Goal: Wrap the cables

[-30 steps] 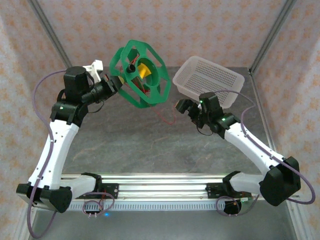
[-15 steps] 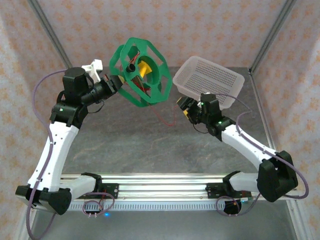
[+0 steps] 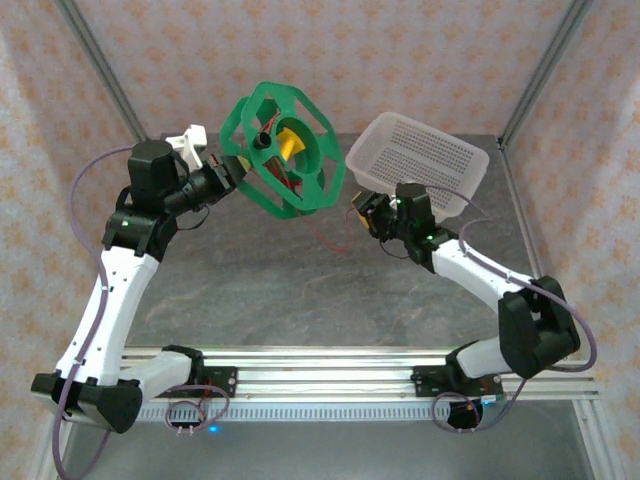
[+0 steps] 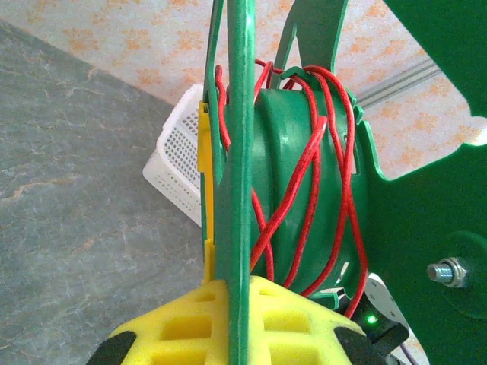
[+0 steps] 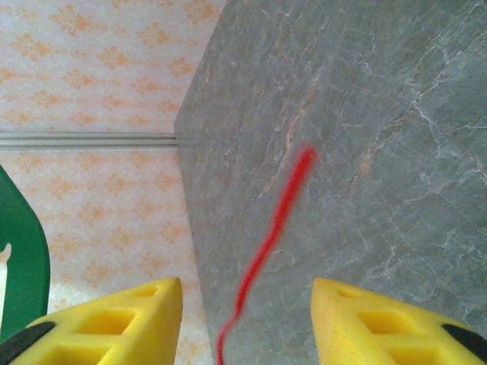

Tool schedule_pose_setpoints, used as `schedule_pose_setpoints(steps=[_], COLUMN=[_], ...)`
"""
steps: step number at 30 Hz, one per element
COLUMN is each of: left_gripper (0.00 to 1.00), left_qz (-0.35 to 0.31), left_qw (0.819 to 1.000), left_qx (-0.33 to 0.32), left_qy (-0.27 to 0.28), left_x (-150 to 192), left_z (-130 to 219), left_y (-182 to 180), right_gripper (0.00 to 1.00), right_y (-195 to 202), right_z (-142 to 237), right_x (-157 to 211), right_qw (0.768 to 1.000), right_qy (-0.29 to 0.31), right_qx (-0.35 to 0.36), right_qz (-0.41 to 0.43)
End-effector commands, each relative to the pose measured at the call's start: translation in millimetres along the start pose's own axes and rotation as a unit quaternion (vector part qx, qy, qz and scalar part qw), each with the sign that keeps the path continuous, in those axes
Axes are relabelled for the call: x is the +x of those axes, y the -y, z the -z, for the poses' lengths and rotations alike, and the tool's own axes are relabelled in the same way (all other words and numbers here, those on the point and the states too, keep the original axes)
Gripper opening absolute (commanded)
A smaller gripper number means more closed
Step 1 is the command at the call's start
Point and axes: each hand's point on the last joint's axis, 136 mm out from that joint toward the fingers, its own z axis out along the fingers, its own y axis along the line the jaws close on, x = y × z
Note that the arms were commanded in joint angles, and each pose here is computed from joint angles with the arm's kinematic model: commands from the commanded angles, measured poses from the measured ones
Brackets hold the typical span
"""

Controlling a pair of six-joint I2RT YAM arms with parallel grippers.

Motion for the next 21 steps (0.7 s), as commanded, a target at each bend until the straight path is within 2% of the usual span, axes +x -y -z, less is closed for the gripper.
schedule_pose_setpoints(steps=[1,5,6,7,13,14,16,17,19,21], left_gripper=[0.0,0.0,0.0,0.0,0.0,0.0,0.0,0.0,0.0,0.0], left_qz=[-0.043,-0.041,-0.041,-0.041,-0.038,-0.036,-0.037,-0.037,-0.042,-0.054], left_qw=[0.994,0.994,0.994,0.994,0.994,0.994,0.994,0.994,0.994,0.994], left_qx=[0.084,0.086,0.087,0.086,0.095,0.097,0.1,0.101,0.1,0.098], left_qy=[0.048,0.047,0.045,0.046,0.042,0.041,0.039,0.036,0.028,0.008], left_x=[-19,-18,-17,-18,-16,-15,-14,-13,-10,-4], left_z=[22,22,22,22,23,23,24,25,26,29], left_y=[50,51,52,51,55,55,56,57,58,60], right_gripper=[0.48,0.39,0.26,0.19,0.18,0.14,0.0,0.0,0.0,0.0], right_y=[-19,-18,-19,-18,-15,-14,-12,-10,-4,11], right_z=[-4,-5,-6,-6,-11,-12,-12,-11,-6,3], right_x=[-9,-9,-9,-9,-13,-14,-16,-18,-24,-40], right_qw=[0.999,0.999,0.999,0.999,0.999,0.999,0.999,1.0,1.0,0.995], right_qy=[0.005,0.005,0.006,0.005,0.004,0.005,0.006,0.008,0.019,0.049], right_qx=[-0.033,-0.036,-0.036,-0.036,-0.035,-0.034,-0.03,-0.024,0.004,0.066], right_qz=[0.0,-0.005,-0.006,-0.007,-0.014,-0.015,-0.015,-0.012,0.013,0.057])
